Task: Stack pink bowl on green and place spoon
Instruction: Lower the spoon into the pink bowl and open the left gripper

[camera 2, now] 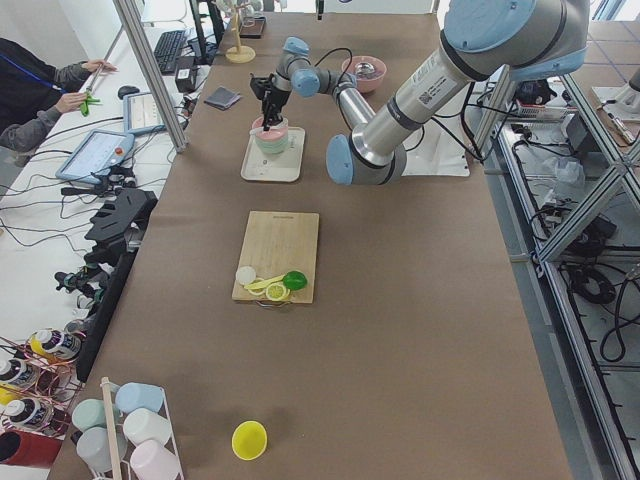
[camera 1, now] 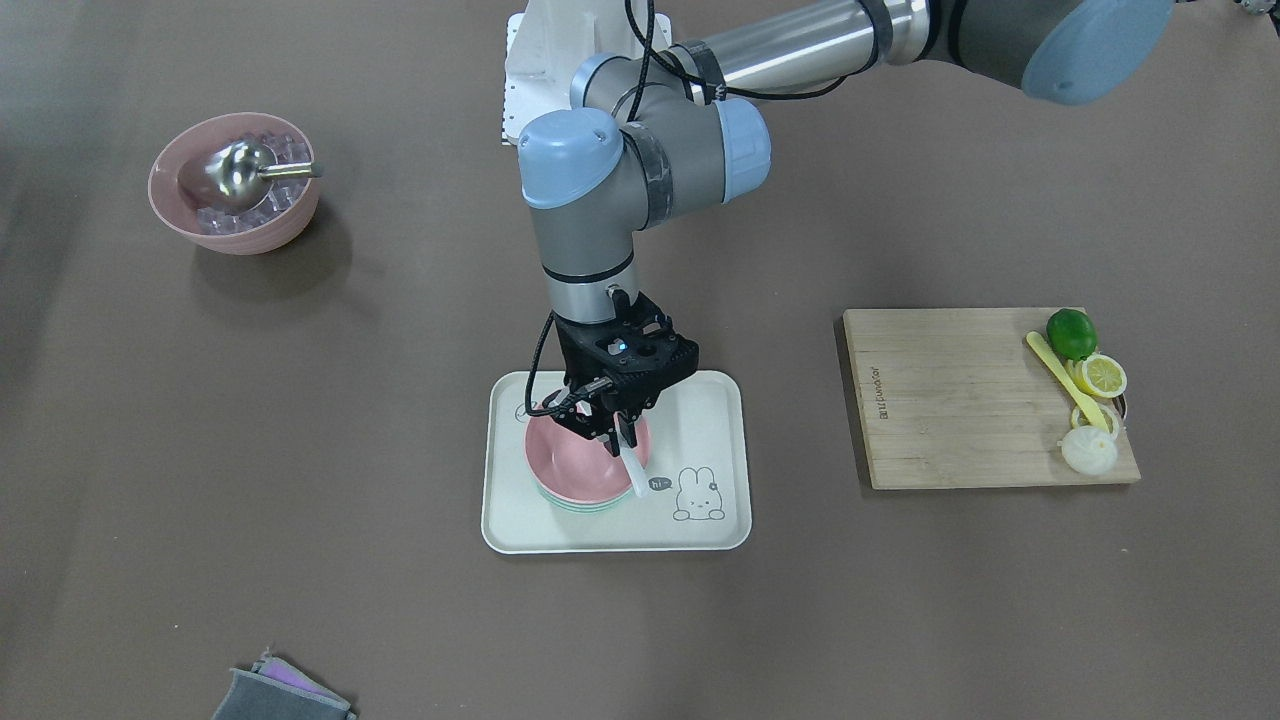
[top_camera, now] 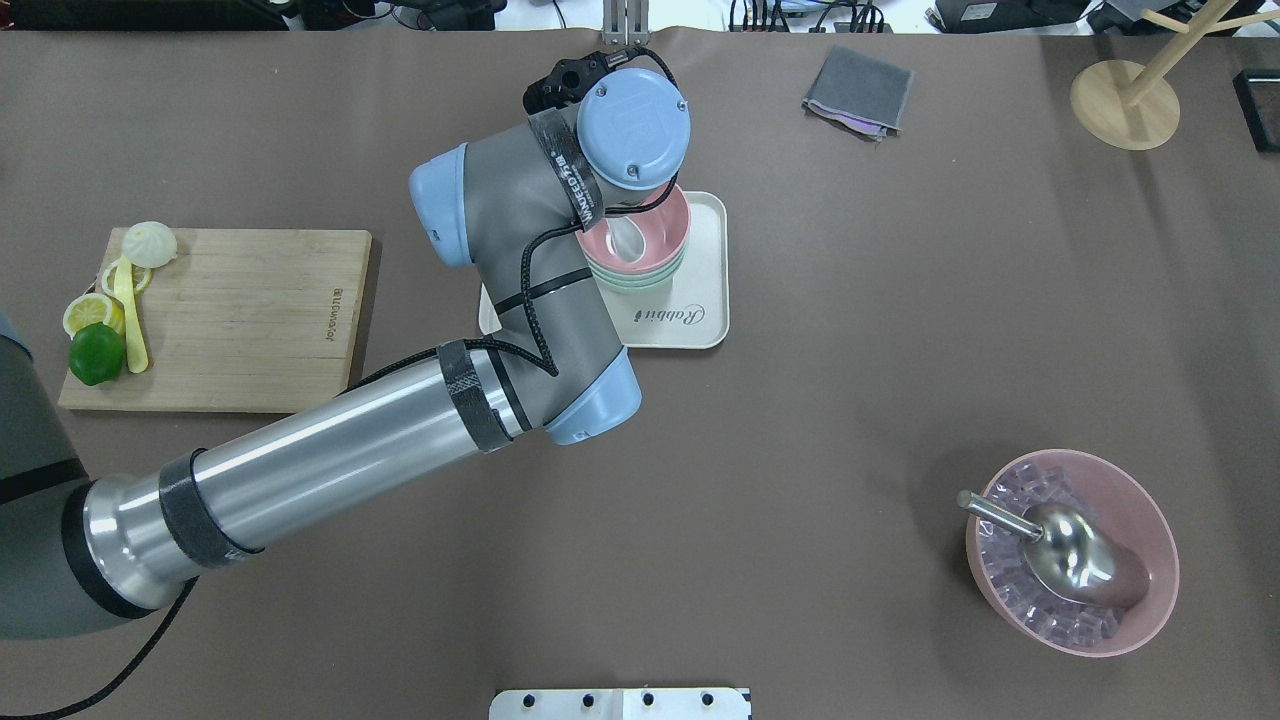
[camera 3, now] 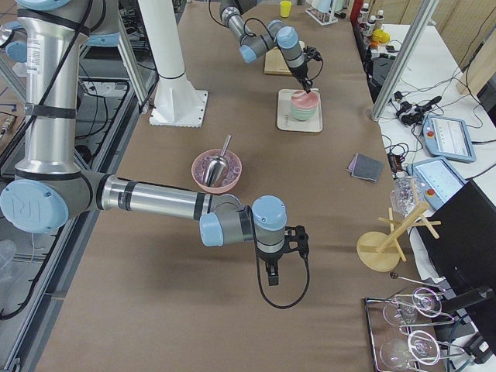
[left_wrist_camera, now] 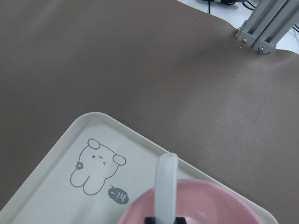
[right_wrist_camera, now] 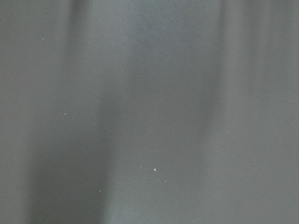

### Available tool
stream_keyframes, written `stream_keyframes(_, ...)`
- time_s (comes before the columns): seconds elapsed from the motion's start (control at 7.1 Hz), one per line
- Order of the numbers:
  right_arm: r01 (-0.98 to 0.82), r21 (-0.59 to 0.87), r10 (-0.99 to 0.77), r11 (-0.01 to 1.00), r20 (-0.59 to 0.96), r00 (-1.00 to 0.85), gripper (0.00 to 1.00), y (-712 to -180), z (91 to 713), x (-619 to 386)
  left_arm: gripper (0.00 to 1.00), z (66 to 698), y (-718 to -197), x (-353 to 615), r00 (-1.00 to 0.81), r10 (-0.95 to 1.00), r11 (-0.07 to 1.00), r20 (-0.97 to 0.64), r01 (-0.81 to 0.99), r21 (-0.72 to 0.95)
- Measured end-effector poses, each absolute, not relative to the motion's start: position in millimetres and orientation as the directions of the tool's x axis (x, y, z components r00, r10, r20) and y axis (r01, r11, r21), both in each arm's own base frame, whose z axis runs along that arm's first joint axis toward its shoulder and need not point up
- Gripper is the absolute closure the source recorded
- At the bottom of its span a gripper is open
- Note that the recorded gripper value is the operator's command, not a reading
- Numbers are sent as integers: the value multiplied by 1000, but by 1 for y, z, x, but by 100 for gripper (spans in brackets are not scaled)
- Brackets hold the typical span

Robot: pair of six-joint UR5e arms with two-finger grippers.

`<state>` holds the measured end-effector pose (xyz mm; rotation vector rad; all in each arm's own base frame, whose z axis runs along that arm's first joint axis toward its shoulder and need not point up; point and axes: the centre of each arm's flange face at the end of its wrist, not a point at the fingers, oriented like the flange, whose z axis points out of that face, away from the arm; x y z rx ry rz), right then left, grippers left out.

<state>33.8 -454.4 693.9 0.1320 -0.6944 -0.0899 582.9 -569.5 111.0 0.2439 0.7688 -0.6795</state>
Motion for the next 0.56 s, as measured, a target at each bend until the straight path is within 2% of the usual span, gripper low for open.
stream_keyframes(0.14, 39, 151, -126, 988, 631, 766, 0, -454, 694, 34, 11, 110, -569, 584, 519, -471, 763, -713, 646, -34)
stream_keyframes(0.28, 39, 149, -125, 988, 631, 766, 0, -454, 695, 34, 2, 110, -568, 585, 520, -466, 765, -716, 643, -31)
stream_keyframes(0.56, 41, 151, -128, 988, 629, 766, 0, -454, 696, 34, 2, 106, -566, 584, 548, -421, 791, -723, 612, 4)
